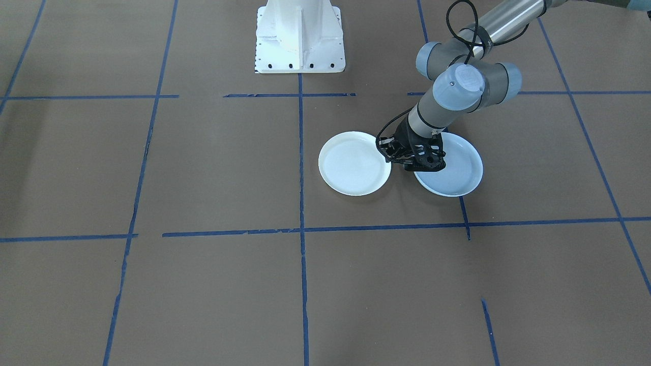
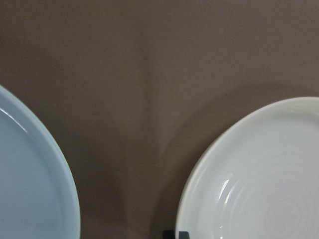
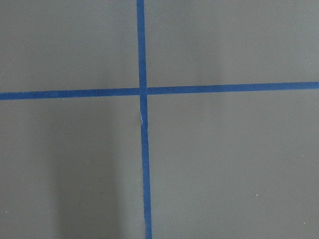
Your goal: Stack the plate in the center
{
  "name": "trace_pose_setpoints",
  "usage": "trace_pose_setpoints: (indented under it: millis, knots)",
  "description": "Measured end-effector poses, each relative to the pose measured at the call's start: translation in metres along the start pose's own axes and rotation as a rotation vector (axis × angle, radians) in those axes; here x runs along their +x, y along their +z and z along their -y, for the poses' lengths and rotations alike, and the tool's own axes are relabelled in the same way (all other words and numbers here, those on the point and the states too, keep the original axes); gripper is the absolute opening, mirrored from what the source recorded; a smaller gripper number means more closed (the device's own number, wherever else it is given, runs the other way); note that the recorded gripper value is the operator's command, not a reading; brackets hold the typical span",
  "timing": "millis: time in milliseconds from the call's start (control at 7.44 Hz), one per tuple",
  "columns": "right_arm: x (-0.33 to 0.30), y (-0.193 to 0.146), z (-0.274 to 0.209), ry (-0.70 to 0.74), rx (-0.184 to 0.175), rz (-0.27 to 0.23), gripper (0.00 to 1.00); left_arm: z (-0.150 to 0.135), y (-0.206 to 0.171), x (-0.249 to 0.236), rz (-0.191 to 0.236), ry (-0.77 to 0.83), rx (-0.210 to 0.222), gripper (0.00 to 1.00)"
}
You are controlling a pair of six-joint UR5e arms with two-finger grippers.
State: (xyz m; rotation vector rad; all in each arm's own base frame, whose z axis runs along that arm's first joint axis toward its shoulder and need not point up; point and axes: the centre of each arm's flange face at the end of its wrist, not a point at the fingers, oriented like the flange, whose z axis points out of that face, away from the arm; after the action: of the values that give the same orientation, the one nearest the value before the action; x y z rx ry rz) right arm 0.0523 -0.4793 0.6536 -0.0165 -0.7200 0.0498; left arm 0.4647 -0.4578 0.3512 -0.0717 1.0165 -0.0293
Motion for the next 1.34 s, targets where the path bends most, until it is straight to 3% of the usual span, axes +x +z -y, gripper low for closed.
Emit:
trace_pose_setpoints:
  millis: [538,1345]
  knots:
    - [0.0,0.0,0.0,0.0,0.0,0.0,1.0,0.006,-0.091,-0.009,-0.067,-0.027,-0.003,0.0]
    - [0.0,0.0,0.0,-0.001,0.0,0.0,1.0,0.031,-0.108,-0.151,0.055,0.121,0.033,0.0]
